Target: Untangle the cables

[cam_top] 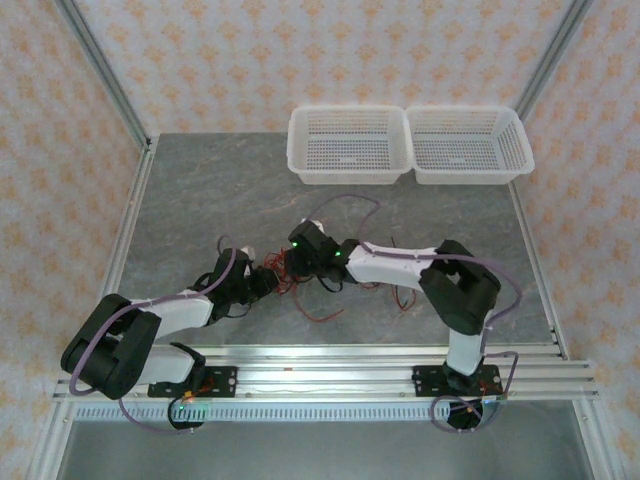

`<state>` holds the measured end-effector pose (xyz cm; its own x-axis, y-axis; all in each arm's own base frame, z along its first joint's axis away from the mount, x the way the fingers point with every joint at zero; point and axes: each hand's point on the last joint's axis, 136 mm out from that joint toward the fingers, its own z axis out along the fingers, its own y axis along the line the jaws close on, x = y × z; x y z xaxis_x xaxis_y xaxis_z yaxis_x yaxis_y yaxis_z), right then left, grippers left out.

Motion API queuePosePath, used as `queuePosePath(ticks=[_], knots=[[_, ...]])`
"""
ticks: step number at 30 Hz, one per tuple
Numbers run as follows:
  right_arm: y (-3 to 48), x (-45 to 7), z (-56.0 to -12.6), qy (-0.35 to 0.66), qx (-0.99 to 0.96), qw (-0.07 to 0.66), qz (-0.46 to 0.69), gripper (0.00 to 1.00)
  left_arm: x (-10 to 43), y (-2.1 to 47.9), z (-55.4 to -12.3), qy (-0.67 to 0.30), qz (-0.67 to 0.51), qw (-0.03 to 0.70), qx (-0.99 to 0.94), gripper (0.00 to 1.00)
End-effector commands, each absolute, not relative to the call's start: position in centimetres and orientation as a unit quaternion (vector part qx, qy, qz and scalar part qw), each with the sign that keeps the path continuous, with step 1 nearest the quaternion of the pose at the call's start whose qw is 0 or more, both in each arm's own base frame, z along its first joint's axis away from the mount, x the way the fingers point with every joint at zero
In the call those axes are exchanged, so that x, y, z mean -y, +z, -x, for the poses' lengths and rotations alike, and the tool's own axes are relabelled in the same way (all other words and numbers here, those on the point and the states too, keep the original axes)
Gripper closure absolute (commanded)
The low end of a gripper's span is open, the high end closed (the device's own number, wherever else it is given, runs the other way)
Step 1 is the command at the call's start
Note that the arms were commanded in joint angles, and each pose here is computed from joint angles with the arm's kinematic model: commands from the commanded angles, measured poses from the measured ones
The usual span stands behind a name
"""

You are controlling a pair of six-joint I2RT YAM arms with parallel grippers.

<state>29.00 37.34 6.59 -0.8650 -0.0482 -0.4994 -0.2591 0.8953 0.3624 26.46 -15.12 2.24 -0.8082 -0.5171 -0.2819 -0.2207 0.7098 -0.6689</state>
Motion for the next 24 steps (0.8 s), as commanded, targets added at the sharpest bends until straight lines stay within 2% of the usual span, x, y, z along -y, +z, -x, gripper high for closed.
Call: queuePosePath(ticks=[1,3,6,9,13,16,24], knots=[[5.3,-38.2,-29.8,0.200,-0.944,0.249,0.087,0.48,13.9,1.4,-26.5,-0.299,0.232,0.241,-0.894,0.81],[3.9,-38.0,-30.0,0.183,-0.949,0.243,0.083,0.51,13.4,1.1,-26.5,-0.290,0.244,0.244,-0.893,0.78],[2.3,-37.6,-30.3,0.158,-0.954,0.240,0.080,0.59,12.7,0.9,-26.7,-0.271,0.258,0.250,-0.893,0.65],[1.3,-36.6,-30.3,0.127,-0.959,0.240,0.078,0.74,11.7,0.7,-26.8,-0.243,0.268,0.257,-0.896,0.54],[1.4,-34.6,-30.4,0.086,-0.961,0.254,0.070,0.92,10.2,0.2,-27.0,-0.201,0.281,0.266,-0.900,0.49],[2.1,-32.6,-30.4,0.055,-0.960,0.269,0.062,0.96,9.1,-0.2,-27.1,-0.181,0.292,0.270,-0.900,0.49],[3.8,-27.6,-29.9,-0.022,-0.952,0.302,0.053,0.96,6.9,0.0,-27.7,-0.131,0.302,0.281,-0.901,0.49]])
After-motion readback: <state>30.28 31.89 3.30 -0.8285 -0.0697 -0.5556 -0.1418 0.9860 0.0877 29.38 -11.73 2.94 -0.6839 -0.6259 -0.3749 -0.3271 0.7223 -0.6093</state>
